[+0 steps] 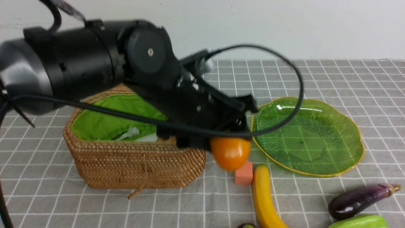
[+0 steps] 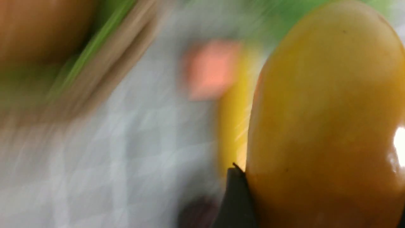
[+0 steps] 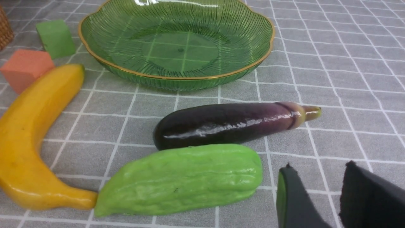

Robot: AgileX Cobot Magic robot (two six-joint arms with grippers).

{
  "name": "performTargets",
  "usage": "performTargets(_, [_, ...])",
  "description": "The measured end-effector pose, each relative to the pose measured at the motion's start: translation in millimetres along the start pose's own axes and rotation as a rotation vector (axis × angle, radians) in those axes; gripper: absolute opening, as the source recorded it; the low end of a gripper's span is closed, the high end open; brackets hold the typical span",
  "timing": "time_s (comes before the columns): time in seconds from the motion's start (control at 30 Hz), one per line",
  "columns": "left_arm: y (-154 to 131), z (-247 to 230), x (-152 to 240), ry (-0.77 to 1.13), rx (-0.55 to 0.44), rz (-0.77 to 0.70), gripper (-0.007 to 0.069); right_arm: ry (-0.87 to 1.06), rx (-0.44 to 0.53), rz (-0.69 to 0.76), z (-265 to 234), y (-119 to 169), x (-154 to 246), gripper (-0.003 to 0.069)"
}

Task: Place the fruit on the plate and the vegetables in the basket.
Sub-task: Grab the mango with your left arm and place it on the right plate

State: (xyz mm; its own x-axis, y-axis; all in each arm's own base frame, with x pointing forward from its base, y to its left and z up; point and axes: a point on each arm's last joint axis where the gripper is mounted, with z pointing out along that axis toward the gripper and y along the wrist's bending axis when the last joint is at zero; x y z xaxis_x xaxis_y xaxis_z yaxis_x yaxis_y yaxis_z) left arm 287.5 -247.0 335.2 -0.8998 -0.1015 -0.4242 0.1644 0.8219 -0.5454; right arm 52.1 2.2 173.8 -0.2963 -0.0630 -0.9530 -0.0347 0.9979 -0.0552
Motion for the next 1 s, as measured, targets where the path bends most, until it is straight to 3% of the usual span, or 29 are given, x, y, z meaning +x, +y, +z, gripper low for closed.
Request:
performTargets(0.1, [-14,4,-19,-0.091,0.06,0.077,0.0531,0.0,0.0,0.0,0,0,0,0.0242])
performTargets(0.23, [-32,54,-39,-0.196,0.118,0.184,0.0531,0.0,0.0,0.0,0,0,0,0.0242])
performTargets(0.5, [-42,169,-18,-0.135,0.083,0.343,0.0542,0.0,0.0,0.0,0,0,0,0.0242])
performTargets(0.73, [-37,185,-14,-0.113,0.06,0.362,0.0665,0.0,0.0,0.0,0,0,0,0.0242])
performTargets(0.93, [-36,176,-11,-0.043,0.013,0.392,0.0606,0.001,0.003,-0.007,0,0,0,0.0242])
performTargets(1.0, [-37,159,-12,-0.001,-0.036,0.447,0.0554,0.003,0.008,-0.02,0,-1,0,0.0242])
